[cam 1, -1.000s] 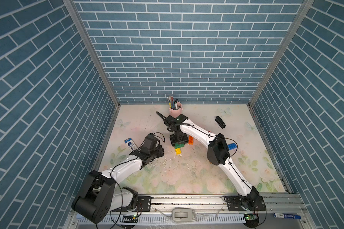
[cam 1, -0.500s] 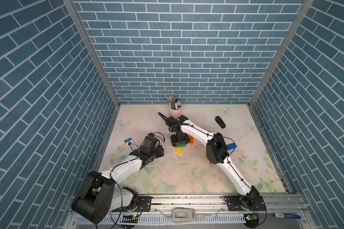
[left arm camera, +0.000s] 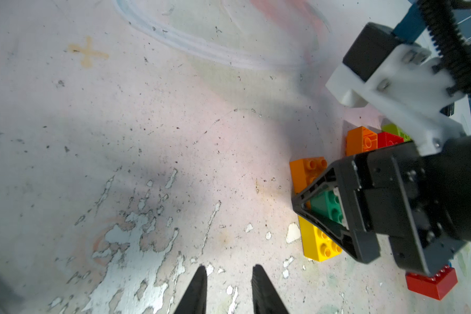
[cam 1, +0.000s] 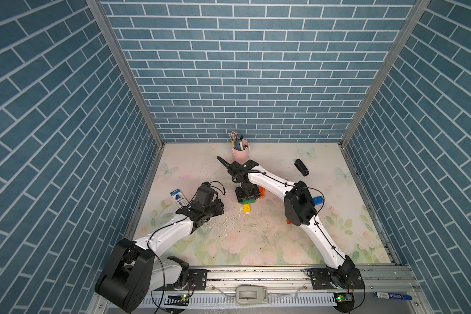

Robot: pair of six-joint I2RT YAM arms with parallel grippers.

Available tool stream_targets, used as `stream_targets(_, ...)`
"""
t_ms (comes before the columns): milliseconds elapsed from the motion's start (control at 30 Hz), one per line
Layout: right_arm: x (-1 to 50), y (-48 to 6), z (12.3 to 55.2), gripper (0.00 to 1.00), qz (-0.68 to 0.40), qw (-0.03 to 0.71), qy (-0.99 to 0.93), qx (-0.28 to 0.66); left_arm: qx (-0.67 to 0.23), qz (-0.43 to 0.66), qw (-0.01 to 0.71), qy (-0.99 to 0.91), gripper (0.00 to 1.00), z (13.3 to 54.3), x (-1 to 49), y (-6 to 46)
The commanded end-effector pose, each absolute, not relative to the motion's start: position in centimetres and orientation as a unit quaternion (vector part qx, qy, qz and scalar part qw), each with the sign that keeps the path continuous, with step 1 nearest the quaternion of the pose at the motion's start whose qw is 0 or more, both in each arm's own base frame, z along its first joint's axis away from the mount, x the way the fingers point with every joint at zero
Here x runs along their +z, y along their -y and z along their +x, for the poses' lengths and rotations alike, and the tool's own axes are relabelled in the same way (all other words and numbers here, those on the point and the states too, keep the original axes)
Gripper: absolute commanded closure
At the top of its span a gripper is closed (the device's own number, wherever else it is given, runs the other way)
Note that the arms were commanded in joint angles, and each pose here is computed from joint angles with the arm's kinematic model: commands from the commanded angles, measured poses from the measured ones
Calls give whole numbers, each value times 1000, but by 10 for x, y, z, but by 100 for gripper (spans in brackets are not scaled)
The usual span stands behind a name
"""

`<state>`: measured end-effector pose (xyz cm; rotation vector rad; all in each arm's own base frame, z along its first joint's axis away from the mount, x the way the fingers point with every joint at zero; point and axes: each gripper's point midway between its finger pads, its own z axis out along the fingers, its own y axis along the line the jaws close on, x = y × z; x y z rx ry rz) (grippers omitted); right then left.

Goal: Assemble a rectangle with lego
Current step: Assemble the lego brick with the lego brick.

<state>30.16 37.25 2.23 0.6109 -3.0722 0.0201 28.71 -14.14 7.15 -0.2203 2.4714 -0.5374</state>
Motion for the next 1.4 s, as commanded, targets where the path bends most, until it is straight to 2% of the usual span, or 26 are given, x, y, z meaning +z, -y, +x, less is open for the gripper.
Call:
stream_targets(0, 20, -362, 285, 38, 221, 19, 975, 24, -195, -79, 303, -930, 69, 287, 77, 139)
stream_targets(300, 10, -340, 249, 37, 265, 36, 963, 19, -191, -81, 304, -930, 69, 285, 79, 137)
stream_targets(667, 15, -342, 252, 21, 316, 17, 949, 12, -187, -77, 308, -930, 68, 285, 85, 135)
stream_targets(900, 49, -340, 257, 14, 320, -9, 947, 11, -174, -62, 320, -929, 68, 286, 97, 132)
stream_targets(1067, 108, -329, 253, 12, 294, -50, 954, -18, -151, -42, 339, -927, 61, 288, 118, 125)
stream_targets(1133, 124, -312, 252, 15, 261, -62, 963, -19, -139, -29, 347, -927, 55, 290, 129, 122)
stream_targets(1233, 134, -273, 248, 27, 183, -77, 980, -20, -121, 6, 358, -926, 46, 292, 146, 125)
stream_targets(1367, 117, -217, 236, 41, 84, -76, 993, -25, -82, 125, 376, -914, 36, 282, 163, 172)
